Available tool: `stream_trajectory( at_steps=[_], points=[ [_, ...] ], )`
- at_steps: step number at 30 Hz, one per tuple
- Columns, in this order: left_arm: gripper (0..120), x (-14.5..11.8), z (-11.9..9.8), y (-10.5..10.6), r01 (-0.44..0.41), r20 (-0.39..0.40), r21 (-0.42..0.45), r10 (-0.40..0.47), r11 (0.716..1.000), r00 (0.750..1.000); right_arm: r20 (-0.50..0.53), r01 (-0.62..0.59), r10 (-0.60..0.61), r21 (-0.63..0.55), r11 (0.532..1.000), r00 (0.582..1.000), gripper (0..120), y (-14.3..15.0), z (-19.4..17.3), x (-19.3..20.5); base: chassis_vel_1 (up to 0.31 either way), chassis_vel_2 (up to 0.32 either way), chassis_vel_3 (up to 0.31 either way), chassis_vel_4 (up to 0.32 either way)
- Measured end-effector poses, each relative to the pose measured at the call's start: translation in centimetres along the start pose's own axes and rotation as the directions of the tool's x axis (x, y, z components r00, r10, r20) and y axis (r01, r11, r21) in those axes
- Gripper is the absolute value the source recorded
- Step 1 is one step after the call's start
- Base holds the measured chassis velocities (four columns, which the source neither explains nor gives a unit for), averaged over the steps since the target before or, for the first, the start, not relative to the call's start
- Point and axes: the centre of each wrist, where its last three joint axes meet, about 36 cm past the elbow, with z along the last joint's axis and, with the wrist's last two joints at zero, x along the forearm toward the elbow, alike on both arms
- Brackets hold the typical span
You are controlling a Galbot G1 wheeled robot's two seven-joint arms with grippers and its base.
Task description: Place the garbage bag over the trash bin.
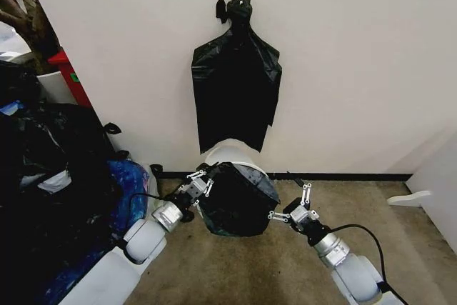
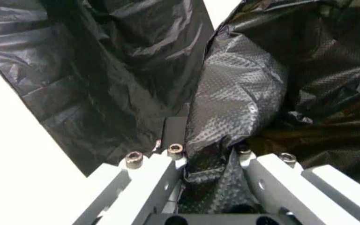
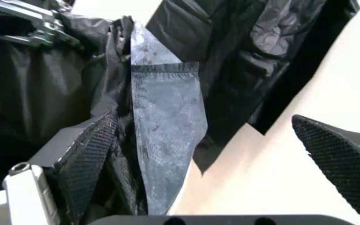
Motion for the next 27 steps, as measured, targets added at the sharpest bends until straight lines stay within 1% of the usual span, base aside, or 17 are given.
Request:
stream_trajectory(
  at_steps=[3,4,5,8,9,10,11,12,14,15,16,17,18,23,24,26,27],
  points=[
    [4,0.0,0.0,-0.1,-0.002,-0.001,0.002,0.002,1.000,1.000,-0.007,-0.020,0.020,0.001,1.000,1.000,98,0.1,-0.1,-0.1,0.000,0.000,0.000,0.000],
    [4,0.1,0.0,-0.2,-0.003,0.000,0.002,0.003,1.000,1.000,-0.008,-0.029,0.029,-0.001,1.000,1.000,95,0.2,-0.2,-0.2,0.000,0.000,0.000,0.000],
    [4,0.1,-0.1,-0.3,-0.005,0.001,0.002,0.005,1.000,1.000,-0.007,-0.036,0.036,-0.003,0.999,0.999,88,0.2,-0.3,-0.3,0.000,0.000,0.000,0.000],
    [4,0.2,-0.2,-0.4,-0.011,0.003,-0.006,0.011,1.000,1.000,0.003,-0.039,0.039,-0.015,0.999,0.999,79,0.3,-0.6,-0.5,0.000,0.000,0.000,0.000],
    [4,0.3,-0.1,-0.4,-0.014,0.004,-0.012,0.014,1.000,1.000,0.009,-0.037,0.037,-0.023,0.999,0.999,73,0.4,-0.7,-0.5,0.000,0.000,0.000,0.000],
    [4,0.3,-0.1,-0.4,-0.017,0.006,-0.019,0.017,1.000,1.000,0.016,-0.030,0.031,-0.032,0.999,0.999,70,0.4,-0.8,-0.6,0.000,0.000,0.000,0.000],
    [4,0.3,-0.1,-0.4,-0.017,0.006,-0.019,0.017,1.000,1.000,0.016,-0.030,0.031,-0.032,0.999,0.999,70,0.4,-0.8,-0.6,0.000,0.000,0.000,0.000],
    [4,0.3,-0.1,-0.4,-0.019,0.008,-0.025,0.019,1.000,1.000,0.022,-0.025,0.025,-0.036,0.999,0.999,67,0.5,-0.8,-0.6,0.000,0.000,0.000,0.000],
    [4,0.4,-0.1,-0.3,-0.022,0.014,-0.041,0.022,0.999,1.000,0.037,-0.011,0.012,-0.042,0.999,0.999,58,0.5,-1.0,-0.7,0.000,0.000,0.000,0.000],
    [4,0.5,0.0,-0.3,-0.023,0.015,-0.047,0.024,0.999,1.000,0.045,-0.006,0.008,-0.045,0.999,0.999,51,0.5,-1.0,-0.7,0.000,0.000,0.000,0.000],
    [4,0.5,0.1,-0.3,-0.025,0.014,-0.052,0.026,0.998,1.000,0.051,-0.004,0.006,-0.048,0.999,0.999,50,0.5,-1.1,-0.8,0.000,0.000,0.000,0.000],
    [4,0.5,0.1,-0.3,-0.026,0.013,-0.058,0.027,0.998,1.000,0.056,-0.003,0.006,-0.052,0.999,0.998,45,0.5,-1.2,-0.8,0.000,0.000,0.000,0.000],
    [4,0.5,0.1,-0.3,-0.026,0.013,-0.058,0.027,0.998,1.000,0.056,-0.003,0.006,-0.052,0.999,0.998,45,0.5,-1.2,-0.8,0.000,0.000,0.000,0.000],
    [4,0.9,0.4,-0.3,-0.047,0.021,-0.081,0.049,0.996,0.999,0.062,-0.002,0.005,-0.051,0.999,0.998,22,0.3,-1.1,-1.0,0.000,0.000,0.000,0.000],
    [4,0.9,0.5,-0.3,-0.050,0.021,-0.081,0.051,0.995,0.998,0.060,-0.003,0.006,-0.050,0.999,0.998,19,0.3,-1.1,-1.0,0.000,0.000,0.000,0.000],
    [4,0.9,0.5,-0.3,-0.052,0.022,-0.082,0.054,0.995,0.998,0.058,-0.004,0.007,-0.050,0.999,0.998,18,0.2,-1.0,-1.0,0.000,0.000,0.000,0.000],
    [4,1.0,0.5,-0.2,-0.057,0.024,-0.087,0.059,0.995,0.998,0.054,-0.006,0.009,-0.050,0.999,0.999,11,0.1,-0.9,-1.0,0.000,0.000,0.000,0.000]
  ],
)
